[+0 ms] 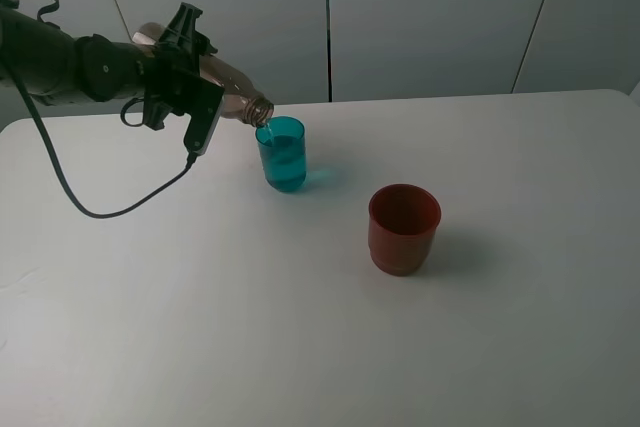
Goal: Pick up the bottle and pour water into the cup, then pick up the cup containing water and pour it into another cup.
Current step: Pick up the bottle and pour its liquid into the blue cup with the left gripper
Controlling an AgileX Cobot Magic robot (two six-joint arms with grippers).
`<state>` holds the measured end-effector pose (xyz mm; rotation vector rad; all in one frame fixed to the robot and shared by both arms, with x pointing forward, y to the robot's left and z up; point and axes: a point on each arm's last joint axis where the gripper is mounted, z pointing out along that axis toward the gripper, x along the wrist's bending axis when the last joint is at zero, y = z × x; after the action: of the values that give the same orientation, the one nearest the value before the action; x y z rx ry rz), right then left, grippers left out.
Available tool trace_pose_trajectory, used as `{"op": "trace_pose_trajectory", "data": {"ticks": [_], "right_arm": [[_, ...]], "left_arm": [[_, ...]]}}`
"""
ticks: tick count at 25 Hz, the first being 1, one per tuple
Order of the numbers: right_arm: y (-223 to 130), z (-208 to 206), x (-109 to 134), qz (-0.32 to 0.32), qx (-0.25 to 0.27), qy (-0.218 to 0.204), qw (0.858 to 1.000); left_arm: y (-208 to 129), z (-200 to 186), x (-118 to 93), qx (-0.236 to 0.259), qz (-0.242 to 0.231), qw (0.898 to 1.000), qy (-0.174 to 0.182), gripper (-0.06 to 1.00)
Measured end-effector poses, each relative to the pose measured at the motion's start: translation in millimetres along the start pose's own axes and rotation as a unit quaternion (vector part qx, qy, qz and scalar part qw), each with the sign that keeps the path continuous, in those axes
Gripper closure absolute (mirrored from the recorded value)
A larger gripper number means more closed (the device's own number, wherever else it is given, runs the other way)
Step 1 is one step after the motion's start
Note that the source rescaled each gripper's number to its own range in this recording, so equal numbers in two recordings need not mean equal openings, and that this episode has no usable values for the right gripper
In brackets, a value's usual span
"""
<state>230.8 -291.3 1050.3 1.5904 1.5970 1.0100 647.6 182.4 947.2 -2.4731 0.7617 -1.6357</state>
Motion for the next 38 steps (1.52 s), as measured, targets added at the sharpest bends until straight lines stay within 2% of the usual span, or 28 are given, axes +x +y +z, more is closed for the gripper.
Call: {"op": "trace_pose_trajectory", "data": {"ticks": [17,38], "right_arm": [[0.0,0.0,0.0,0.0,0.0,0.0,1.0],[0.0,0.0,0.0,0.0,0.0,0.0,1.0]], "left_arm": [[1.2,0.0,3.4,-0.006,0.042,0.999,0.018,0.94],[1.2,-0.2,7.2,-0.005,0.065,0.997,0.039,0.94]]}}
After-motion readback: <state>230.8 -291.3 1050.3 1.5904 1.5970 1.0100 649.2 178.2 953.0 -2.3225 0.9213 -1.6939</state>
